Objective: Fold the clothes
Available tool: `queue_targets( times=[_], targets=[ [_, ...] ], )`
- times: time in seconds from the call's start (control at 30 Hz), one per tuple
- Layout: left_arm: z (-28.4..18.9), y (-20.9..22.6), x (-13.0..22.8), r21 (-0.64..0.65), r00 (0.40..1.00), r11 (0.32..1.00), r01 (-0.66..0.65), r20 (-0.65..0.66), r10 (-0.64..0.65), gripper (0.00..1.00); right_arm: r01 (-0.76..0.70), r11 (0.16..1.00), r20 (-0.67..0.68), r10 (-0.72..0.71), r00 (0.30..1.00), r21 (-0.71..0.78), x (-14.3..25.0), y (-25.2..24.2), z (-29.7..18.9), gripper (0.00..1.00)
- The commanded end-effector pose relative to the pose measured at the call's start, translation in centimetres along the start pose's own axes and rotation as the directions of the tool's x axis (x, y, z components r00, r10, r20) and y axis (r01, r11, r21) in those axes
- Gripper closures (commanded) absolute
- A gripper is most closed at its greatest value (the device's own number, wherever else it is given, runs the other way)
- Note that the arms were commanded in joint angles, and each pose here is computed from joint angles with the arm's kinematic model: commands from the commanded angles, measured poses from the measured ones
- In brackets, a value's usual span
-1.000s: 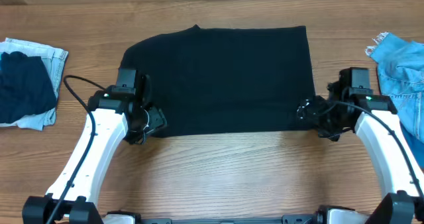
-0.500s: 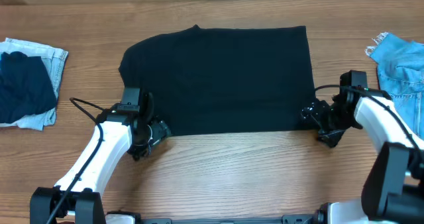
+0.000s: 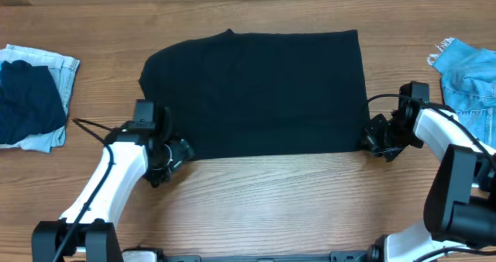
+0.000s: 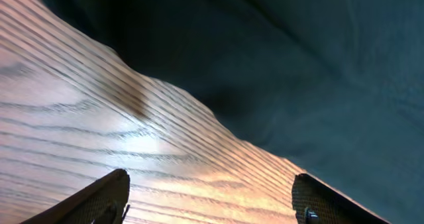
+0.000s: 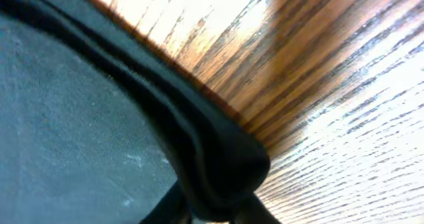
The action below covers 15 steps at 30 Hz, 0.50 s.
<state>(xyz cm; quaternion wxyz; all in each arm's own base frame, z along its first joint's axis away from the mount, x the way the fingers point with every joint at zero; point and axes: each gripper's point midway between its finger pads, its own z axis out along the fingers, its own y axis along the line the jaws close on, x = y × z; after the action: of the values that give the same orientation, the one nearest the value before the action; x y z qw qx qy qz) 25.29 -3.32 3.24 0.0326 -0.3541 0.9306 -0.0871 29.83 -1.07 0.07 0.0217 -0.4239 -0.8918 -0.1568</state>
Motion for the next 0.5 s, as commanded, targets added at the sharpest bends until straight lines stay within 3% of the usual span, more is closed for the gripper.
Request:
queue_targets(
  times=[0.0,0.2,0.33,0.47],
  targets=[
    [0.0,0.4,-0.3,0.028,1.000,1.000,-0.011,-0.024,0.012,0.20,-0.012,1.000,-0.009,0.012,1.000,0.022,0.0,-0.6,0.4,0.84],
    [-0.1,0.1,-0.9,0.049,1.000,0.998,-0.028,-0.005,0.028,0.16,-0.014,0.999,-0.025,0.015,1.000,0.036,0.4,-0.9,0.4,0.86],
    [-0.2,-1.7,-1.1,0.138,0.998,0.988,-0.065,-0.006,0.067,0.13,-0.010,0.999,-0.024,0.011,1.000,0.039,0.4,-1.0,0.4,0.86],
    [-0.2,-1.1,-1.1,0.109,0.998,0.992,-0.056,-0.004,0.057,0.12,-0.010,0.999,-0.024,0.011,1.000,0.038,0.4,-1.0,0.4,0.86]
  ],
)
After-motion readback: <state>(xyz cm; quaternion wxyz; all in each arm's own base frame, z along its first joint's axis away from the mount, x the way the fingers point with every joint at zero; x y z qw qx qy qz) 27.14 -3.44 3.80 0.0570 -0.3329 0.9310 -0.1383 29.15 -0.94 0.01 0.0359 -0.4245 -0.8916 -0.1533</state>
